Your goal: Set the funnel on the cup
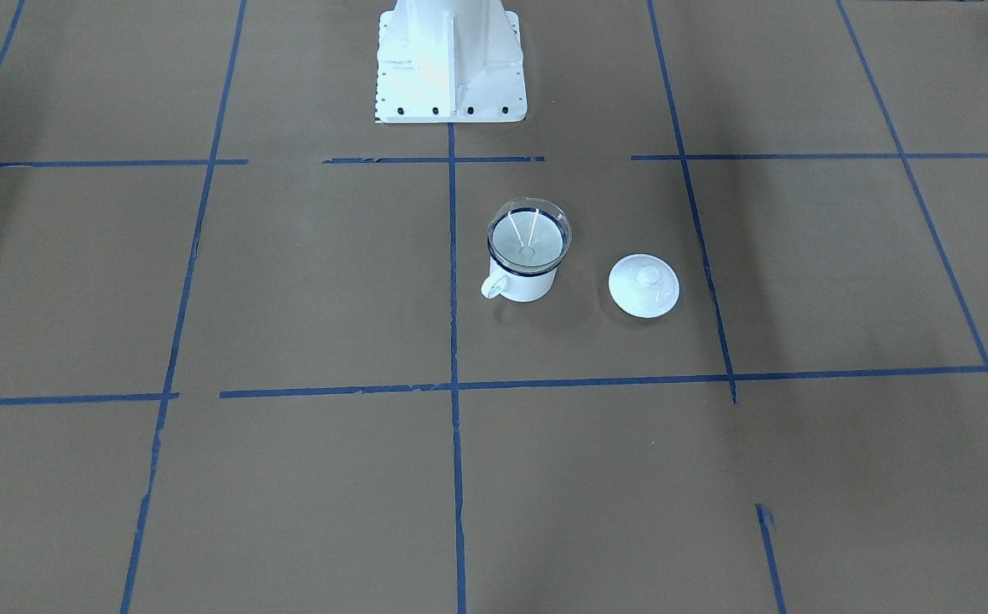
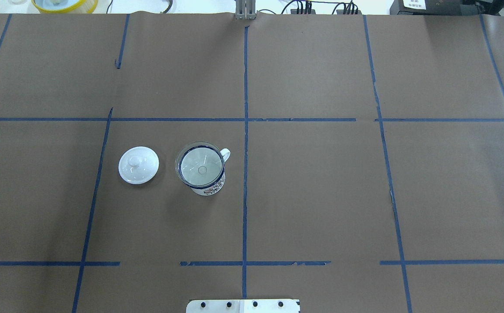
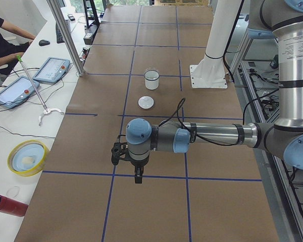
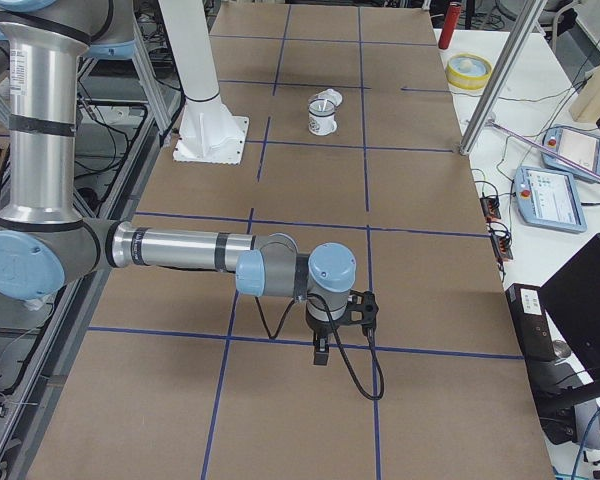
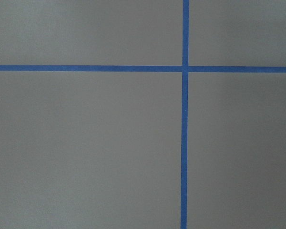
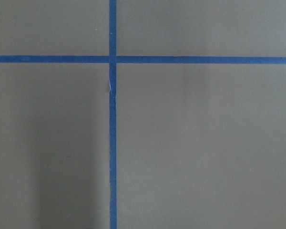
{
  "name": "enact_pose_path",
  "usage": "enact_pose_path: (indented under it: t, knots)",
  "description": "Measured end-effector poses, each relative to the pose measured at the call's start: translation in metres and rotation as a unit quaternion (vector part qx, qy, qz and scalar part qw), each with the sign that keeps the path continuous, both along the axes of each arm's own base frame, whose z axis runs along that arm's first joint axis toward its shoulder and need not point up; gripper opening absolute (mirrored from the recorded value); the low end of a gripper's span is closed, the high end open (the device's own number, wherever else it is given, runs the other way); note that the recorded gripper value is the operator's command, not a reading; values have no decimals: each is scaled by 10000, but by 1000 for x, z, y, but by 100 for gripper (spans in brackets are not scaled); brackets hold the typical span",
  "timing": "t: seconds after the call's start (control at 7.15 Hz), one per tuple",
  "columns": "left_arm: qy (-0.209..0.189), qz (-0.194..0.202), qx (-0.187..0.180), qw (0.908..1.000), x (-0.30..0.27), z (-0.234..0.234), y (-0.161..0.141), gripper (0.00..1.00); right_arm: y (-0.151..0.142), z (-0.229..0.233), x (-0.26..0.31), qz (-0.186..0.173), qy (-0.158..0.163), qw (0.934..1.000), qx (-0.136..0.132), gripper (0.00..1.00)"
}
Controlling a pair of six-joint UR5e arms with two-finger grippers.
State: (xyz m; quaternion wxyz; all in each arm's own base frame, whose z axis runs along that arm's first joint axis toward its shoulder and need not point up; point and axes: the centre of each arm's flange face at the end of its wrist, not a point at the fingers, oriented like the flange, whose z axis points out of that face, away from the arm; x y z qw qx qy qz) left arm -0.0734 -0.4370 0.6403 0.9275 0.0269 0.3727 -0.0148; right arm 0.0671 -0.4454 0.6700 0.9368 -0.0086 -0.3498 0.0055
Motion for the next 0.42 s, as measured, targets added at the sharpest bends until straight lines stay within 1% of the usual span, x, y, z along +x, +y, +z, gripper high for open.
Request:
enact_pose_path:
  t: [0.42]
  knots:
    - [0, 0, 17, 10000, 0, -2, -1, 100, 0, 0, 0, 0, 0, 10000, 0, 100]
